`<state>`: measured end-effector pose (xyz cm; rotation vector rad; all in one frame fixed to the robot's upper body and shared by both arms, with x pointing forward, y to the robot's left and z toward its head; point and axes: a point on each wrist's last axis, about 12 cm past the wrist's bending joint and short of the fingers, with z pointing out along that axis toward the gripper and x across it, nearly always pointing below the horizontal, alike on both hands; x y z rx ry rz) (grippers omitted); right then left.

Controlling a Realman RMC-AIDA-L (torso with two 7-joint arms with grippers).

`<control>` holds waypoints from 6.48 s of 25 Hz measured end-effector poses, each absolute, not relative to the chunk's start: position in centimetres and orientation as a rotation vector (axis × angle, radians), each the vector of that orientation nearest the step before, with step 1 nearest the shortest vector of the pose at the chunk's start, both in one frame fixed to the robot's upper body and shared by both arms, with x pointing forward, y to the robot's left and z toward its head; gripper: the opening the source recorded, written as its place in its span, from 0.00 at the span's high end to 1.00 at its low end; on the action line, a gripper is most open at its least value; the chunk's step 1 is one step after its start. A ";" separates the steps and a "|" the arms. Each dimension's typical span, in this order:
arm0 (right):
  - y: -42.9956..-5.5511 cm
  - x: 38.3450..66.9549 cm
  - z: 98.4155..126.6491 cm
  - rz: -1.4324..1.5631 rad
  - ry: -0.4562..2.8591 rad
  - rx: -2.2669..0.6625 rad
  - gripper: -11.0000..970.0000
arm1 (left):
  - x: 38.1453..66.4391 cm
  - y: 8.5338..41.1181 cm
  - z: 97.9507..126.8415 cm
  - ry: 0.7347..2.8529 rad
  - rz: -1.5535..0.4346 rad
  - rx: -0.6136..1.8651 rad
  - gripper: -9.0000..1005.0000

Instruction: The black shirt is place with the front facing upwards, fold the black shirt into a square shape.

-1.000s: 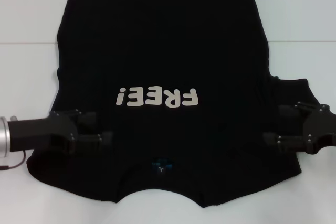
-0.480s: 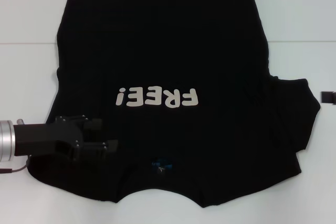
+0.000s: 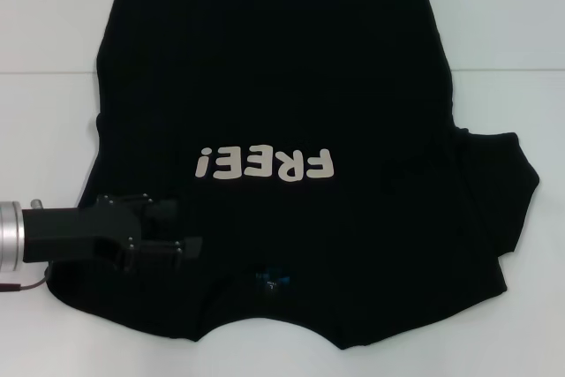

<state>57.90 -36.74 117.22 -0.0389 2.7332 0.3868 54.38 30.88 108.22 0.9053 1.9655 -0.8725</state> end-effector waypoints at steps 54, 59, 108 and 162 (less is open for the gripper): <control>-31.6 62.8 110.4 0.537 2.684 -0.018 0.18 | 54.5 30.5 108.4 1.953 -0.878 0.912 0.18; -32.0 62.9 110.4 0.521 2.681 -0.011 0.24 | 54.5 30.5 108.4 1.954 -0.879 0.911 0.18; -35.5 61.0 111.1 0.849 2.649 0.381 0.27 | 54.6 30.9 109.1 1.978 -0.941 0.831 0.18; -32.7 61.8 109.1 0.824 2.632 0.322 0.18 | 55.0 30.5 109.3 1.984 -0.946 0.840 0.17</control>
